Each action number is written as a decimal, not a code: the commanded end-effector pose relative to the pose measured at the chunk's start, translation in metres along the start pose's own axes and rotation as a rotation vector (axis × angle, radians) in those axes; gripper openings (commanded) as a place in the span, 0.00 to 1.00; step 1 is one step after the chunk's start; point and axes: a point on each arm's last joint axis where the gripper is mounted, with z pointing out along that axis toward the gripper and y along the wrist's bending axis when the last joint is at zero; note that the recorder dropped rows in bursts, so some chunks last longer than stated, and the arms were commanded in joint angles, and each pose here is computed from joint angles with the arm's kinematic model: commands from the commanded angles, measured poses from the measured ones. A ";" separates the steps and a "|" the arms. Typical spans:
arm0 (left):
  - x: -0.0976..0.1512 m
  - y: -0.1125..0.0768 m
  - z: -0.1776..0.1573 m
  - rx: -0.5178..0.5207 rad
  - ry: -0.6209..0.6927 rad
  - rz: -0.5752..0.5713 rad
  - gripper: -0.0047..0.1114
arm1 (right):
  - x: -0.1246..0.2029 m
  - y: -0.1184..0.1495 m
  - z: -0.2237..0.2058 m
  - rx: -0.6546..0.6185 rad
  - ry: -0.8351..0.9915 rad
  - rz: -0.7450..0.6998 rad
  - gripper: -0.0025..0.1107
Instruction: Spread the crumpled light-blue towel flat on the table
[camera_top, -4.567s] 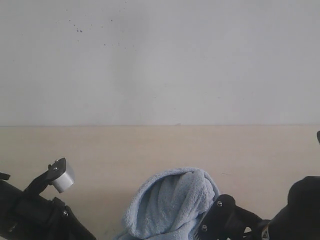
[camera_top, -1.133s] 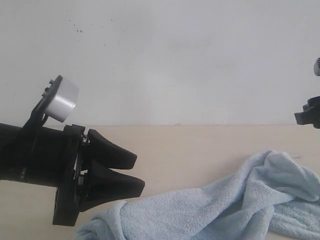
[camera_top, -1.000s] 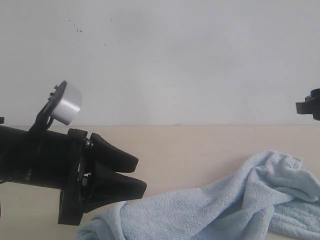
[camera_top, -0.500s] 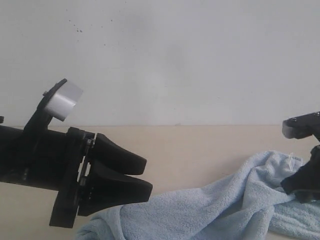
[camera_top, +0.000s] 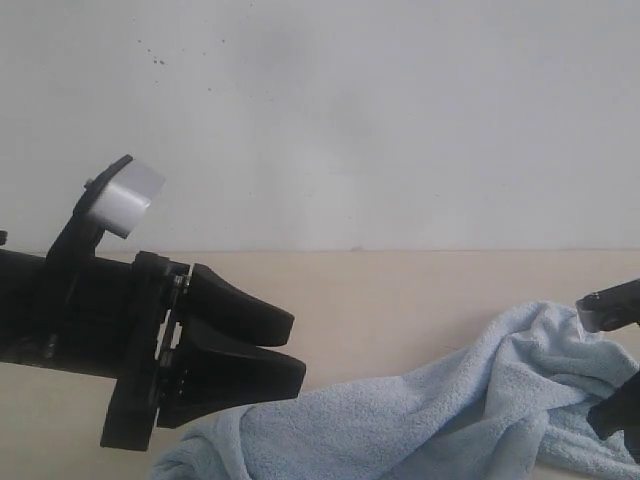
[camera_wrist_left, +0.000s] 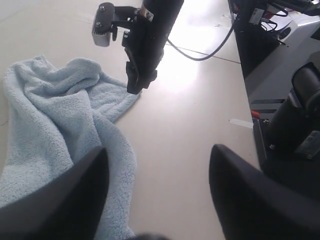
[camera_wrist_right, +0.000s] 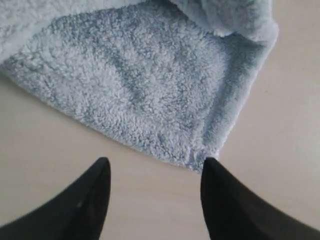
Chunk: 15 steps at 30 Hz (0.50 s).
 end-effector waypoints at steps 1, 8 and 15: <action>-0.001 -0.003 0.002 0.022 -0.015 -0.015 0.53 | -0.007 0.002 0.018 -0.008 -0.021 -0.001 0.48; -0.002 -0.002 0.002 0.017 -0.022 -0.020 0.53 | -0.010 0.008 0.051 -0.051 0.015 0.041 0.48; -0.002 -0.002 0.002 0.017 -0.022 -0.020 0.53 | -0.011 0.013 0.064 -0.085 0.021 0.089 0.27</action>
